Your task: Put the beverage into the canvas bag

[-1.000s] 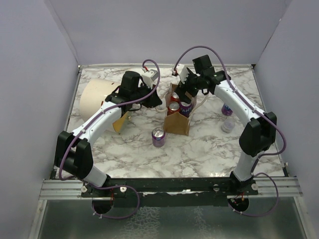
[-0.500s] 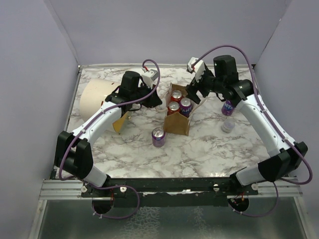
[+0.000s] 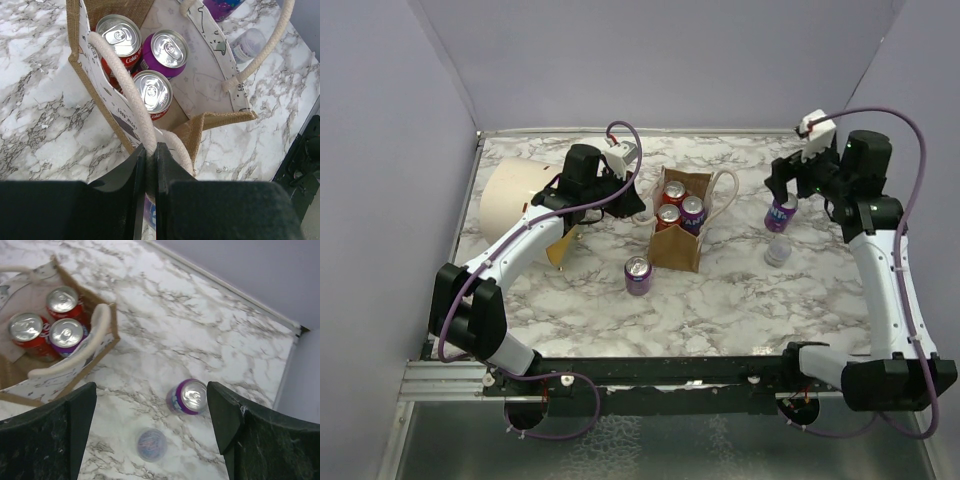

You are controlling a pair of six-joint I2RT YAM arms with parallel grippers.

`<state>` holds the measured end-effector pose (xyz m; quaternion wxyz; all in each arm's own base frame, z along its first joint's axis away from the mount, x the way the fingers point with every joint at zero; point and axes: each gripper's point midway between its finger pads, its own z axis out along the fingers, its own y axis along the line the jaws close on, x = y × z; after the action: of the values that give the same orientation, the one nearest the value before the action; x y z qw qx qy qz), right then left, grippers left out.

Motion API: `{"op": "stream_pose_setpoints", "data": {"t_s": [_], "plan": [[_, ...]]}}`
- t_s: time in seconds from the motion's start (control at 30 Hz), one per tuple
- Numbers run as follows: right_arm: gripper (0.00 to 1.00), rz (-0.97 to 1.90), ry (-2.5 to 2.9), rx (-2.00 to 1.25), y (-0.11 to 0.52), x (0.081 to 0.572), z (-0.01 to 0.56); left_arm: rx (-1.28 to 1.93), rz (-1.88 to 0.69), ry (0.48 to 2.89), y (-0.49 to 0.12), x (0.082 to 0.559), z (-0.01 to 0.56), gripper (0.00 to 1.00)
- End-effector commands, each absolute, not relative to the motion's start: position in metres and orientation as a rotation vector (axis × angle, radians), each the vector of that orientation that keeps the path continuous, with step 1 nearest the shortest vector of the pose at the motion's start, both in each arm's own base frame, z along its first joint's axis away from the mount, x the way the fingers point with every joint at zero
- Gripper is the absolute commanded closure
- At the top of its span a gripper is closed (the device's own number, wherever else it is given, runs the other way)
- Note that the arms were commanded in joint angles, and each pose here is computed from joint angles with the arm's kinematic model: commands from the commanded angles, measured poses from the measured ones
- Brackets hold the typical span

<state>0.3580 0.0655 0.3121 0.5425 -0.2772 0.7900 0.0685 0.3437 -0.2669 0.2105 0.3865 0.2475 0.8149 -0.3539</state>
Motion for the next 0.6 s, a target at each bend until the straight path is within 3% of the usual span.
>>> {"op": "stream_pose_setpoints", "data": {"t_s": [0.0, 0.17, 0.57], "plan": [[0.08, 0.033, 1.844, -0.405, 0.009, 0.365, 0.331, 0.677, -0.950, 1.999, -0.272, 0.334, 0.232, 1.00], [0.07, -0.016, 1.965, -0.293, -0.030, 0.384, 0.295, 0.678, -0.957, 1.997, -0.272, 0.333, 0.233, 1.00], [0.01, 0.025, 2.208, -0.333, -0.043, 0.427, 0.189, 0.678, -0.981, 1.996, -0.275, 0.331, 0.234, 1.00]]}}
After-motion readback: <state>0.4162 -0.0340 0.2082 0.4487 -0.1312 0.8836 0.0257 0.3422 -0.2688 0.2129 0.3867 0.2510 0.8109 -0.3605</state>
